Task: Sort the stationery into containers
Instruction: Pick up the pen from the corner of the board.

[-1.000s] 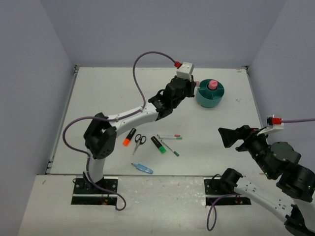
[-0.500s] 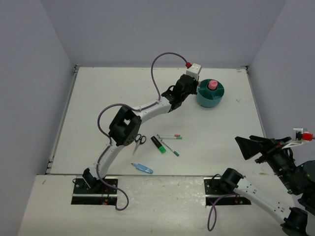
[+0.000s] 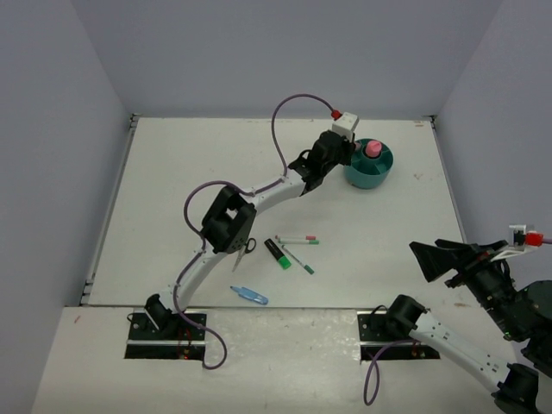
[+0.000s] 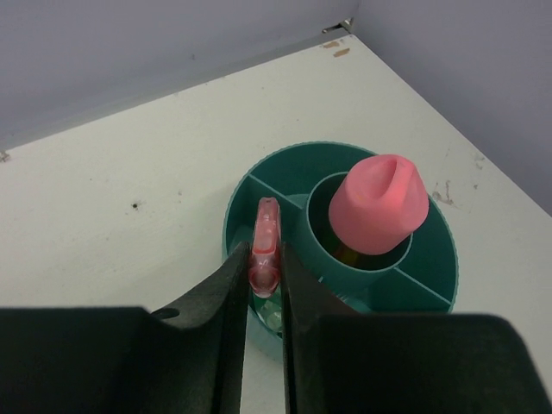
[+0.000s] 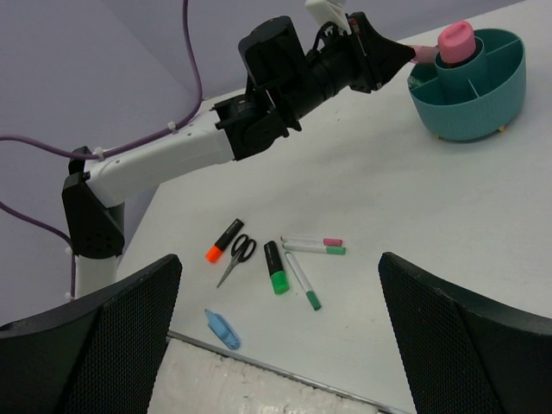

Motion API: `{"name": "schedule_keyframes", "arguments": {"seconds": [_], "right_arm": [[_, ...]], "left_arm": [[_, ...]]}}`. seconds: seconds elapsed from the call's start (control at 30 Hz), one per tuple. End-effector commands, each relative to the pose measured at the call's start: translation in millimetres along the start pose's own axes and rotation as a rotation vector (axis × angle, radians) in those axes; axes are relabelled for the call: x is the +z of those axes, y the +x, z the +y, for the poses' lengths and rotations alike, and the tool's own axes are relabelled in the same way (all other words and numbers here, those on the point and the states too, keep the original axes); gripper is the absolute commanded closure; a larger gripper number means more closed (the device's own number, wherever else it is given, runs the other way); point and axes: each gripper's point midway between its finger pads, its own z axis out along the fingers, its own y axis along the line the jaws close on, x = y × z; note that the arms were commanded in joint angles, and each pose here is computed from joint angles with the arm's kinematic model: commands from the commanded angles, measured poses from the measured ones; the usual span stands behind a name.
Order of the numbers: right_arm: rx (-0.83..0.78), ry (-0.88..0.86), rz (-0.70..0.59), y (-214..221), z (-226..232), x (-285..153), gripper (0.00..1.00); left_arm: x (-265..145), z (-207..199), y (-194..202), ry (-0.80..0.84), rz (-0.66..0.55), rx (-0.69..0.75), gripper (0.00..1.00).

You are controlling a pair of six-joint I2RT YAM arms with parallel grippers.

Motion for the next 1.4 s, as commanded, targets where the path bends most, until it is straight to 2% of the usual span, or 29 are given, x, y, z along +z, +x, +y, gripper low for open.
{"name": "schedule_keyframes", "arguments": {"seconds": [0.0,0.07,0.1,0.3,0.37,0.47,0.5,0.53,0.57,0.6,0.67,0.77,0.83,0.9,1.0,1.1,1.17,1.23,1.37], "right_arm": [[-0.013,0.017,0.027,6.5,0.2,7.4,0.01],[-0.020,0.020,0.034,8.7,0.7,10.5,0.01],[-0.024,0.024,0.040,10.6,0.4,12.3,0.01],[-0.049,0.043,0.087,24.9,3.2,29.3,0.01],[-0.053,0.044,0.096,28.7,5.5,35.8,0.01],[-0.080,0.070,0.157,53.1,3.1,55.1,0.01],[-0.084,0.065,0.183,62.4,6.5,64.3,0.01],[-0.090,0.058,0.210,71.9,9.8,72.8,0.01],[-0.096,0.049,0.239,81.7,13.0,80.5,0.01],[-0.096,0.030,0.263,89.8,17.7,86.3,0.01],[-0.139,-0.033,0.322,114.2,27.5,102.9,0.01],[-0.179,-0.176,0.367,138.3,51.4,122.6,0.01],[-0.201,-0.270,0.461,165.3,67.5,132.9,0.01],[-0.200,-0.286,0.606,196.2,76.1,144.0,0.09],[-0.273,-0.198,0.756,243.4,73.4,163.8,0.13],[-0.423,-0.285,0.851,278.6,101.6,156.6,0.13],[-0.553,-0.287,0.927,311.7,112.8,156.5,0.13],[-0.618,-0.268,0.942,325.5,125.2,164.9,0.10],[-0.719,-0.261,1.042,378.7,132.4,166.7,0.12]], "left_arm": [[1.1,-13.0,-33.4,0.027,-0.074,-0.026,0.49],[-5.0,-10.9,-46.8,0.004,-0.081,-0.035,0.38],[-8.5,-11.5,-53.7,-0.008,-0.085,-0.049,0.36],[-53.6,-13.3,-133.7,-0.041,-0.153,-0.096,0.28],[-80.5,-14.9,-170.6,-0.043,-0.191,-0.118,0.28],[-120.9,-4.6,-175.0,-0.088,-0.169,-0.150,0.22],[-161.4,0.6,-207.0,-0.108,-0.212,-0.180,0.18],[-189.6,9.0,-209.7,-0.137,-0.208,-0.194,0.10],[-208.3,19.4,-192.3,-0.174,-0.169,-0.196,0.01],[-230.0,18.7,-216.8,-0.162,-0.219,-0.223,0.00],[-273.5,49.7,-166.8,-0.288,-0.102,-0.245,0.00],[-330.3,82.6,-133.2,-0.431,-0.047,-0.294,0.00],[-387.5,109.0,-107.3,-0.550,-0.005,-0.338,0.00],[-423.2,127.2,-90.1,-0.635,-0.007,-0.374,0.00],[-469.7,144.5,-63.3,-0.710,0.059,-0.359,0.00],[-501.4,151.2,-57.0,-0.716,0.082,-0.335,0.00],[-520.0,154.2,-58.7,-0.697,0.068,-0.316,0.00],[-527.2,156.4,-55.7,-0.680,0.061,-0.286,0.00],[-544.6,160.8,-58.2,-0.646,-0.044,-0.330,0.00]]}}
